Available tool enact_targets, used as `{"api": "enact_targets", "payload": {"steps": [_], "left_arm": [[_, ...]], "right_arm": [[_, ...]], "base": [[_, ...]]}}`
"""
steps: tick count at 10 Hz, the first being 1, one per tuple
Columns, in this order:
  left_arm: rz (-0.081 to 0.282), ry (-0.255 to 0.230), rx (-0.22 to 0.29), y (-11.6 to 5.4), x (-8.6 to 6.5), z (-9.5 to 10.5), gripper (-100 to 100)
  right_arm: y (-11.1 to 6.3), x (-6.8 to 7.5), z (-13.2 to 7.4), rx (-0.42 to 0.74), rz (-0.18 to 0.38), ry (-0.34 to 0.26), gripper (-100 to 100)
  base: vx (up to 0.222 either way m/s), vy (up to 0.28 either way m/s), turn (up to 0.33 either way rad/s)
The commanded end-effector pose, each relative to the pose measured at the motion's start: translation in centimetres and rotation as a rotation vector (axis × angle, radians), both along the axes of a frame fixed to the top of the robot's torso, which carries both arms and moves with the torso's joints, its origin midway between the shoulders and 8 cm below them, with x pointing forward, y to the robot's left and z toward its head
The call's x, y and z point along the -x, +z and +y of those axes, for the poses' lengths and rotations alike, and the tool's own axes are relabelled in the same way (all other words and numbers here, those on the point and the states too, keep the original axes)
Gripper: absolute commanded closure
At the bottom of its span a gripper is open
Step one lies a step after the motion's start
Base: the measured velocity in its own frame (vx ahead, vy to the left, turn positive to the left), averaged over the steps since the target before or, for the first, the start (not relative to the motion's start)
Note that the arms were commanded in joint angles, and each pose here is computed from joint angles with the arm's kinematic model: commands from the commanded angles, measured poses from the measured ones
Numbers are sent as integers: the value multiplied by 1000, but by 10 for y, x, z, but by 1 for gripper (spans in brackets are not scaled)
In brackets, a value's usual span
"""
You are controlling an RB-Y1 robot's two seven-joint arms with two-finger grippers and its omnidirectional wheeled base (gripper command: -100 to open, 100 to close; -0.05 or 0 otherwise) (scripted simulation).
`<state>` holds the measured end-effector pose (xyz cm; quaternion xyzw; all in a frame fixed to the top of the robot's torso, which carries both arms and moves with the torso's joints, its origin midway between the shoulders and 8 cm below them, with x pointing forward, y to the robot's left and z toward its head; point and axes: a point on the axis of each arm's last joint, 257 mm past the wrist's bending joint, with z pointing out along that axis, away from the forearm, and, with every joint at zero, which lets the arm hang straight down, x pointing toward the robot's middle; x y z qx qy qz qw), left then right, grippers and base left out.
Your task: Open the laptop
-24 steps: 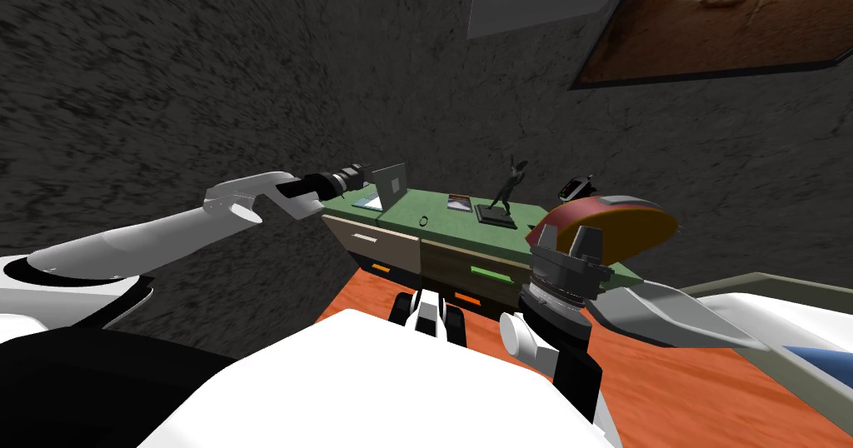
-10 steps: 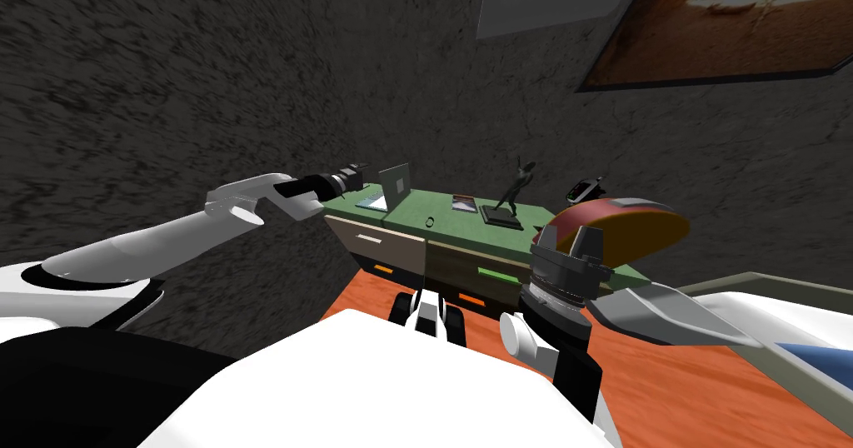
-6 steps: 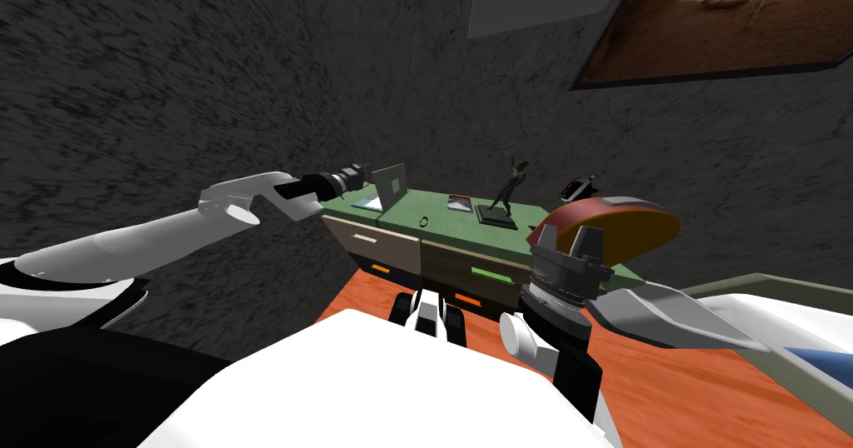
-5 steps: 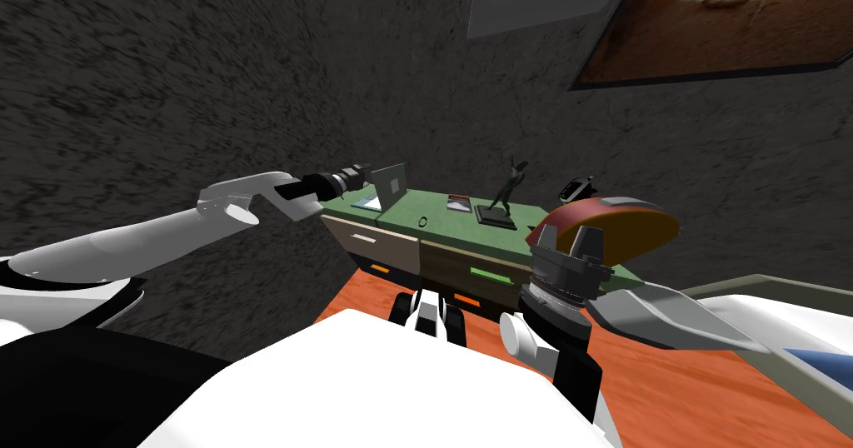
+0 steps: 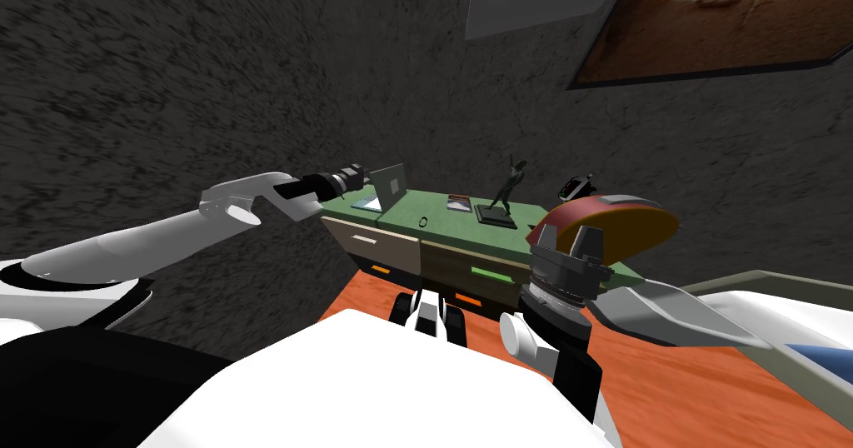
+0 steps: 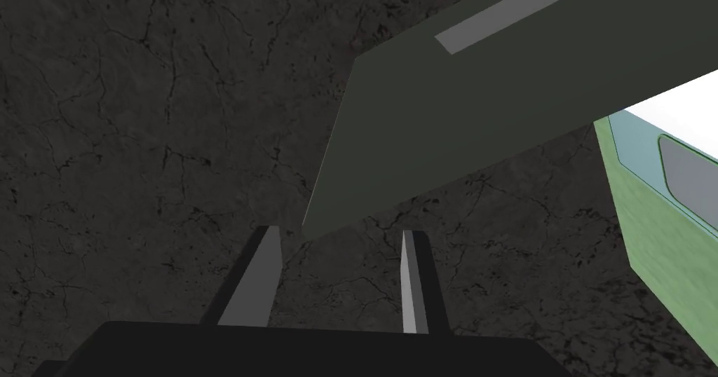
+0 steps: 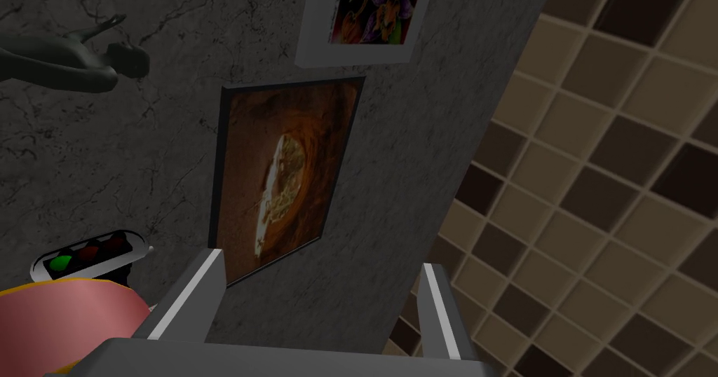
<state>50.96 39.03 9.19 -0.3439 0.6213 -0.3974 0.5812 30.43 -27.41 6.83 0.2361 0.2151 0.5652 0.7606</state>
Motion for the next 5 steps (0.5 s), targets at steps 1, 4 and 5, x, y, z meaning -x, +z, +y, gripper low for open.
{"api": "enact_targets", "payload": {"steps": [1,4,5], "left_arm": [[14,11,149,-5,-1,9,100],[4,1,229,2,-2,8,100],[10,7,158,-2,-2,8,-100]], "right_arm": [[0,0,0,0,0,0,0],[0,0,0,0,0,0,0],[0,0,0,0,0,0,0]], "base": [[1,127,-33],[-4,95,-19],[3,-28,10]]}}
